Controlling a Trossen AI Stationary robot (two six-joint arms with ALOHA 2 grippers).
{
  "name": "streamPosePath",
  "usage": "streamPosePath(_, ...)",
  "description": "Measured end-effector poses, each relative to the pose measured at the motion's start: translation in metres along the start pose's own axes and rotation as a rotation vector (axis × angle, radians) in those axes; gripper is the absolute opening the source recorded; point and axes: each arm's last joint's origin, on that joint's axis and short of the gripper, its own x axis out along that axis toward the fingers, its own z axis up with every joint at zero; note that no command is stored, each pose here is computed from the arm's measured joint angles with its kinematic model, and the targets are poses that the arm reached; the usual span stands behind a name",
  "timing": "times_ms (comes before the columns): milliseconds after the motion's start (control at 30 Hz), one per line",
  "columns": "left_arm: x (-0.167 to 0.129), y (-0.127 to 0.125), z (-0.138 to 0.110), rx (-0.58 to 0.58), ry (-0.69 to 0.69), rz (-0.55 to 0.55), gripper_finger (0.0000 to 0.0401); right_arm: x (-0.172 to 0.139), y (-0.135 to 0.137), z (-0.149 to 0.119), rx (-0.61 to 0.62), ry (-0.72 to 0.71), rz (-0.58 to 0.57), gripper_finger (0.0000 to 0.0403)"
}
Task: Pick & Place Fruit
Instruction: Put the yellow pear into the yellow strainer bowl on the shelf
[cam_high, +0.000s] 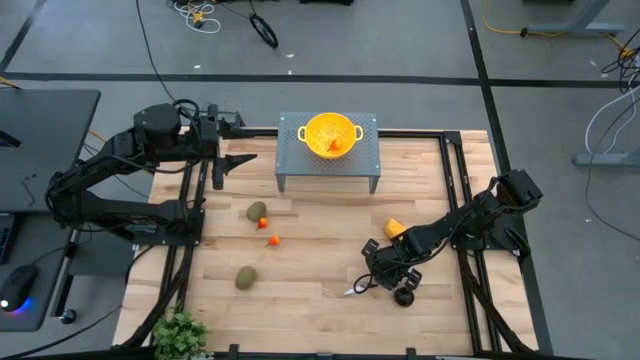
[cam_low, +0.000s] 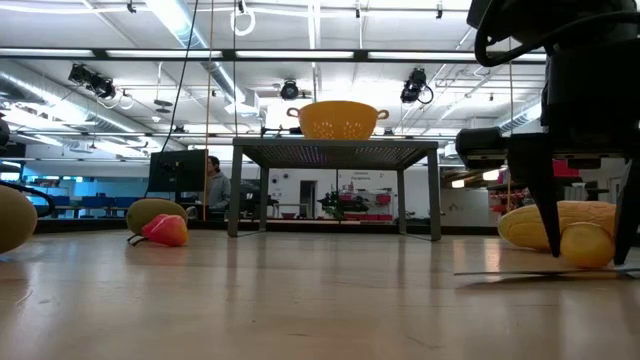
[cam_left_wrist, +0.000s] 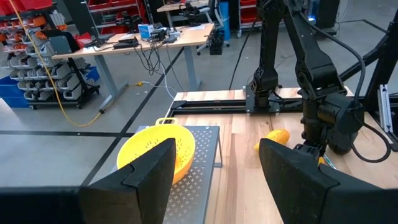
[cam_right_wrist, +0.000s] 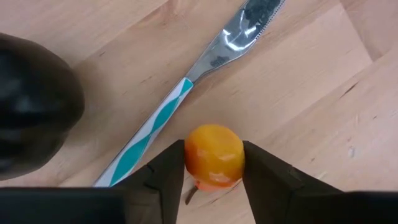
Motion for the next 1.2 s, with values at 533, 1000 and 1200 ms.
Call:
streamPosePath(533,0.000,0.000,0.000,-0.002,0.000,0.000,0.0240,-0.001,0.000,0.000,0.000,0.004,0.003,0.0150)
streamPosePath(1000,0.000,0.000,0.000,0.009,-0.001,-0.003,0.0240,-0.040,-0.006,0.012,0.055,-0.073,-0.104,0.0149)
streamPosePath(1200,0.000,0.000,0.000,0.009,-0.003,-0.012,0.0240,-0.045,-0.006,0.011,0.086,-0.073,-0.133,0.0149)
